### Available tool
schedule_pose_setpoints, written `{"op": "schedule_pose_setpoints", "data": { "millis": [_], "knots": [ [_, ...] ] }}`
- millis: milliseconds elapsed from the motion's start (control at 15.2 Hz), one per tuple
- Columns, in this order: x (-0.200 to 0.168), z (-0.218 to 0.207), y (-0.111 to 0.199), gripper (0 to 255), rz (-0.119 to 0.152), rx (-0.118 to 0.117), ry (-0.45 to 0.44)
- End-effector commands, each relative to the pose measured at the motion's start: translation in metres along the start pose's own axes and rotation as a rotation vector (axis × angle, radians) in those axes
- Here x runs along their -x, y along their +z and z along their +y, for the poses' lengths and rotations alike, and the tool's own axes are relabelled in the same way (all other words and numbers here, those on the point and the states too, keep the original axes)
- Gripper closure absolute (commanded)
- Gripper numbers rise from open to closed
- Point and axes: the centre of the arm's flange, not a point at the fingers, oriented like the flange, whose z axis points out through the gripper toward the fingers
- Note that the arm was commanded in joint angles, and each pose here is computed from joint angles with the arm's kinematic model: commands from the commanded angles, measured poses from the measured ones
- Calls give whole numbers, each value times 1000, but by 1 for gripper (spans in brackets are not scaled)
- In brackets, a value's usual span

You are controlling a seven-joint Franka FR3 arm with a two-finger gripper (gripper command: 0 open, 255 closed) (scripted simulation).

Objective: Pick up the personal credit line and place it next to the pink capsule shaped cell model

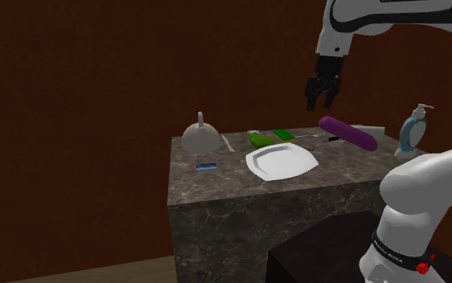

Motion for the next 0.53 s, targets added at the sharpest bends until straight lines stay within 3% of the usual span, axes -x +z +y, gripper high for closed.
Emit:
{"op": "schedule_pose_setpoints", "data": {
  "millis": [0,462],
  "knots": [
    [0,0,0,0,0,0,0],
    [-53,3,65,0,84,-58,-209]
  ]
}}
